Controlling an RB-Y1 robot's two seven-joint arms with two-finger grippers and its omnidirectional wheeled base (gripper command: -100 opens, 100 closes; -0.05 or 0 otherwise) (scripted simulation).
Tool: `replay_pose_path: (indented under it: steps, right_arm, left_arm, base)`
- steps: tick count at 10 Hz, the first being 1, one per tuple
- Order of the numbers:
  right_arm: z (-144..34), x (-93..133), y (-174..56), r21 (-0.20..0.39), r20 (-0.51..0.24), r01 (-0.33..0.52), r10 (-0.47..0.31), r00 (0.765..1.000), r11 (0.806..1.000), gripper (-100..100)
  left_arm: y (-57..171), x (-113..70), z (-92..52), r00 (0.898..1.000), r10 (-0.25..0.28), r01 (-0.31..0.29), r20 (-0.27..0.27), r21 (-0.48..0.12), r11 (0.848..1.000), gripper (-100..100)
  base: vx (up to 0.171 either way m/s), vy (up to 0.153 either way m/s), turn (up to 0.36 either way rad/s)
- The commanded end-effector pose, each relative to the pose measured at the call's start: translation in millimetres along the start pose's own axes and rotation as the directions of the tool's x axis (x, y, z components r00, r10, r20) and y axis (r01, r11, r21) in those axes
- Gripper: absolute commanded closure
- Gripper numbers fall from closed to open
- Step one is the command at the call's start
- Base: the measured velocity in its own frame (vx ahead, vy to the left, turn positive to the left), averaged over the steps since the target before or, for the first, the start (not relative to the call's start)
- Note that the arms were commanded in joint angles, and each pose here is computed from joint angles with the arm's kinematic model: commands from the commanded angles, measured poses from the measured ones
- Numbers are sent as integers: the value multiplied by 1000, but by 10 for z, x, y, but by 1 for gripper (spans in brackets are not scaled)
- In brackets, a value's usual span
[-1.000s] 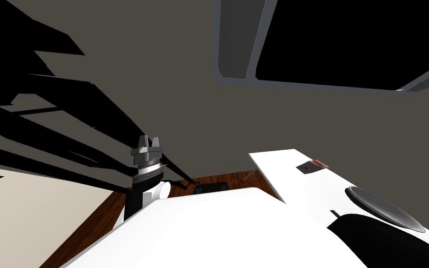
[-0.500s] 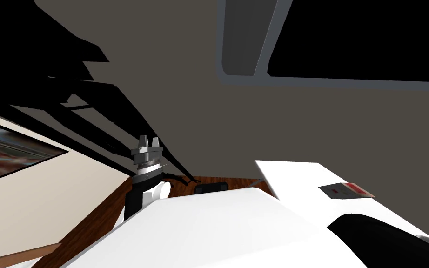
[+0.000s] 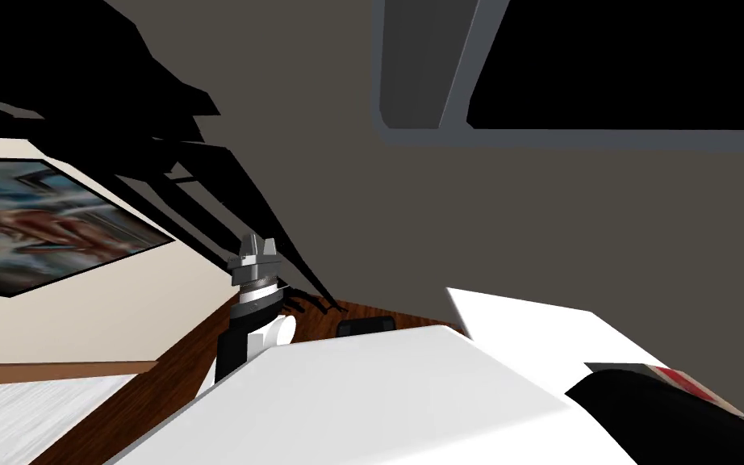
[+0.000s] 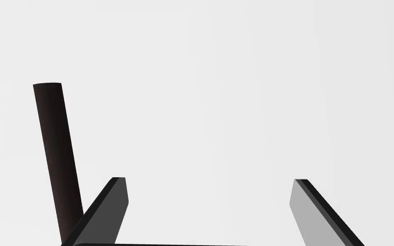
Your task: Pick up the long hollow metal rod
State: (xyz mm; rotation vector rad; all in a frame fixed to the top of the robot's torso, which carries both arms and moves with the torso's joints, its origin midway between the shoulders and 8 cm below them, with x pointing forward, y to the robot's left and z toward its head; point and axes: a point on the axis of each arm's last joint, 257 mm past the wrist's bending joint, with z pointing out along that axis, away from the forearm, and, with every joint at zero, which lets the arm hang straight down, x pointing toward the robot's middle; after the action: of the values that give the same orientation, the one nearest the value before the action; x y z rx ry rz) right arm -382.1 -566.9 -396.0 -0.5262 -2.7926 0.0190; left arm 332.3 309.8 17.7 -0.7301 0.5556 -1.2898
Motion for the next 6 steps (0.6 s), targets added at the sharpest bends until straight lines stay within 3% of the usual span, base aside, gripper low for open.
replay_pose_path:
  steps: [1, 2, 3, 6]
  right_arm:
    - [6, -12, -32, 1, 1, 1, -1, 1000, 1000, -100]
    - [-14, 5, -76, 11, -2, -1, 1, 1000, 1000, -100]
    - [-22, -84, -145, 29, 7, 4, -4, 1000, 1000, -100]
    - [-5, -398, -245, 58, 48, 14, -16, 999, 998, -100]
  left_arm:
    - [0, 0, 0, 1000, 0, 0, 0, 0, 1000, 0]
    - [0, 0, -1, 1000, 0, 0, 0, 0, 1000, 0]
    - [0, 0, -1, 1000, 0, 0, 0, 0, 1000, 0]
    - [0, 0, 0, 1000, 0, 0, 0, 0, 1000, 0]
  base:
    - [-3, -60, 24]
    - [12, 3, -65]
    - [-17, -29, 245]
    - [-70, -146, 240]
